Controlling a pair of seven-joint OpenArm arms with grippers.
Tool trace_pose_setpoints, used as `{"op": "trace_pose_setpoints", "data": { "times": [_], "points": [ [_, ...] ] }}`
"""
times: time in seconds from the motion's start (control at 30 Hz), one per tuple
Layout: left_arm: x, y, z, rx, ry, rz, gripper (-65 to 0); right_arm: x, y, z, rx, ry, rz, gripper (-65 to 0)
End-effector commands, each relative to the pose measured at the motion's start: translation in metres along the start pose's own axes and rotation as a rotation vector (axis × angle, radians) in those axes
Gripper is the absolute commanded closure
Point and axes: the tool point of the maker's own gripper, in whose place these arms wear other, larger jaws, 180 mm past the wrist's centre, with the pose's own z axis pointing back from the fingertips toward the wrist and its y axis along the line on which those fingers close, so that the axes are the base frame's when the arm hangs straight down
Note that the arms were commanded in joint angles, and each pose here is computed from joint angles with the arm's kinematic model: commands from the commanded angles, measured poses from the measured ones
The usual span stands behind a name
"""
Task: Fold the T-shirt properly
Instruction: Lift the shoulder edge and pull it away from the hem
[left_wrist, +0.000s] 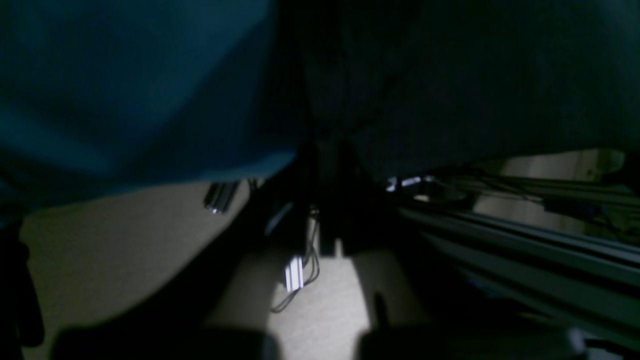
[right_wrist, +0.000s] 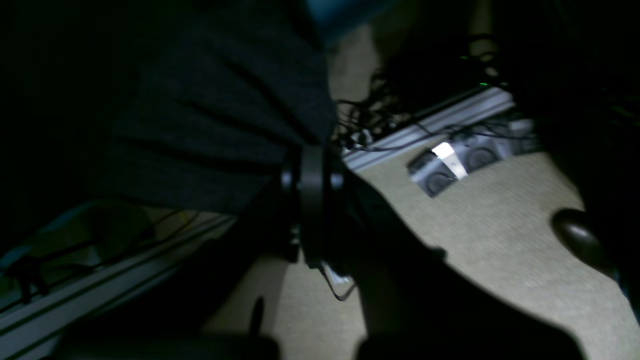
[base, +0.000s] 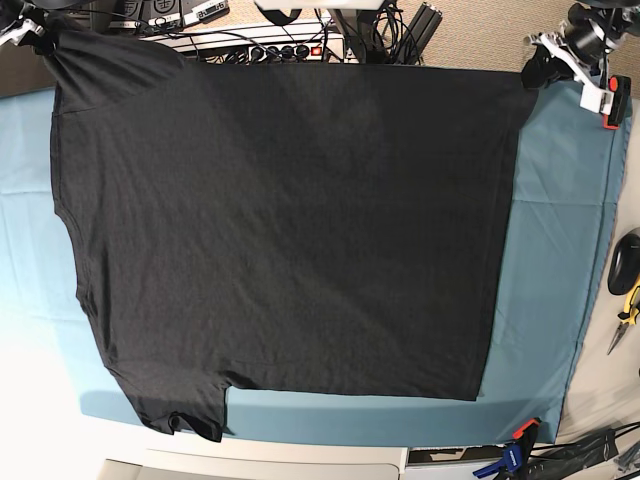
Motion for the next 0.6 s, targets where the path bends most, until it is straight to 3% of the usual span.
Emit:
{"op": "trace_pose_setpoints", "data": {
  "times": [0.0,0.37,0.57],
  "points": [
    [0.011,-0.003,0.004,-0.016,-0.034,-0.011,0.0,0.015,0.004,0.006,0.020,-0.033,0.031,0.0],
    [0.021,-0.024,0.006,-0.103,-0.071,-0.075,0.0,0.021,0.025,-0.007,0.123,-0.097,-0.035,0.0],
    [0.050,-0.030,0.002,-0.101,-0.127,-0.160,0.0,0.043,0.047,-0.030,0.207,-0.224,-0.072,0.0]
  ]
}}
